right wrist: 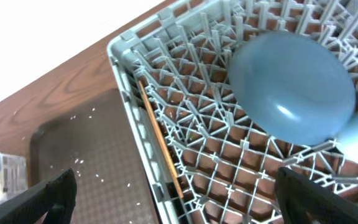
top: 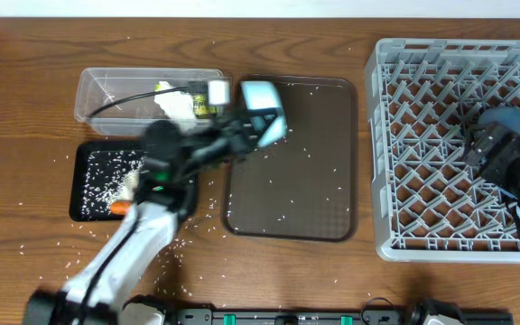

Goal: Sort waste into correct bins and load items into the dishwasher rack
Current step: 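Move the bowl toward the rack and hand it to right gripper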

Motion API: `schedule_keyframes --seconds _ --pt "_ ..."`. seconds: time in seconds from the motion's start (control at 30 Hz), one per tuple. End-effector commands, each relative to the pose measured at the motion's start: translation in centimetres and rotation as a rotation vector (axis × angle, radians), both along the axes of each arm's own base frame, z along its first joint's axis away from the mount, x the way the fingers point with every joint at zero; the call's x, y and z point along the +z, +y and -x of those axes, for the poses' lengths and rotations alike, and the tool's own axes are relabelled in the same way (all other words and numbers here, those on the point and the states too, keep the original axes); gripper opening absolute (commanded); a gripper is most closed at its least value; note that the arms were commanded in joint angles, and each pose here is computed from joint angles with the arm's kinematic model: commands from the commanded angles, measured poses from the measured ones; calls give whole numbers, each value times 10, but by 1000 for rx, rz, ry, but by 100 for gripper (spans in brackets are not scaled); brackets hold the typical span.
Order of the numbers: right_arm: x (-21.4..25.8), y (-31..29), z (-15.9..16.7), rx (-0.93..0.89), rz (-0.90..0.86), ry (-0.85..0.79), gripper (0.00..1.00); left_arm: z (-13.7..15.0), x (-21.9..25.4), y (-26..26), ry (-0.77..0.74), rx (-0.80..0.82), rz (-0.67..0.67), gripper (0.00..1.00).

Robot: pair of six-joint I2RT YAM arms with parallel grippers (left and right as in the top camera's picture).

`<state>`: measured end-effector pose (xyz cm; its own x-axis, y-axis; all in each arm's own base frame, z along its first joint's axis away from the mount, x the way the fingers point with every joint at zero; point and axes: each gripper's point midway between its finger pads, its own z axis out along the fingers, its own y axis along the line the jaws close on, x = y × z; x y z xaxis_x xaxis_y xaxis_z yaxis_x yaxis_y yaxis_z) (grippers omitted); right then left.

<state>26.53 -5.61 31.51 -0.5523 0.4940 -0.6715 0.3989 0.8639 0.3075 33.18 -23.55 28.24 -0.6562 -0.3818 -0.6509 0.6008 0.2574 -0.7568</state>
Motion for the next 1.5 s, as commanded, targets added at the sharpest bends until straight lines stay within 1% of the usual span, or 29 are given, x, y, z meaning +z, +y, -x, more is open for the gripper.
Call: schedule_keyframes --seconds 0.0,0.23,0.33,0.43,0.53,0.67,0.8,0.93,1.17,1.23,1.3,1.33,1.47 --pt "1 -3 -2 -34 -34 -1 95 -19 15 -41 3 22 65 6" --pt "-7 -4 -3 -47 -55 31 95 -34 8 -147 1 -142 73 6" --pt "-11 -5 -1 -53 -55 55 95 -39 0 -184 17 -191 83 6" --pt "-15 -8 3 -71 -43 77 95 -44 -7 -209 62 -226 108 6" --pt "-17 -11 6 -85 -33 91 95 -48 -16 -226 83 -233 122 6" --pt "-18 -11 7 -87 -33 101 95 -55 -34 -240 160 -190 141 6" --pt "-19 -11 8 -87 -33 105 95 -51 -48 -249 189 -196 142 6" --pt "-20 -11 8 -87 -34 109 95 -49 -58 -253 253 -205 151 6" --pt "-23 -10 11 -87 -38 126 95 -46 -71 -256 291 -229 140 7" --pt "-23 -10 11 -84 -36 127 95 -46 -71 -255 292 -240 136 16" --pt "-23 -10 11 -83 -31 128 95 -46 -72 -253 295 -250 130 31" --pt "-23 -10 11 -82 -29 129 95 -47 -74 -252 299 -253 126 34" --pt "-23 -11 11 -84 -26 129 95 -52 -91 -246 363 -254 77 40"
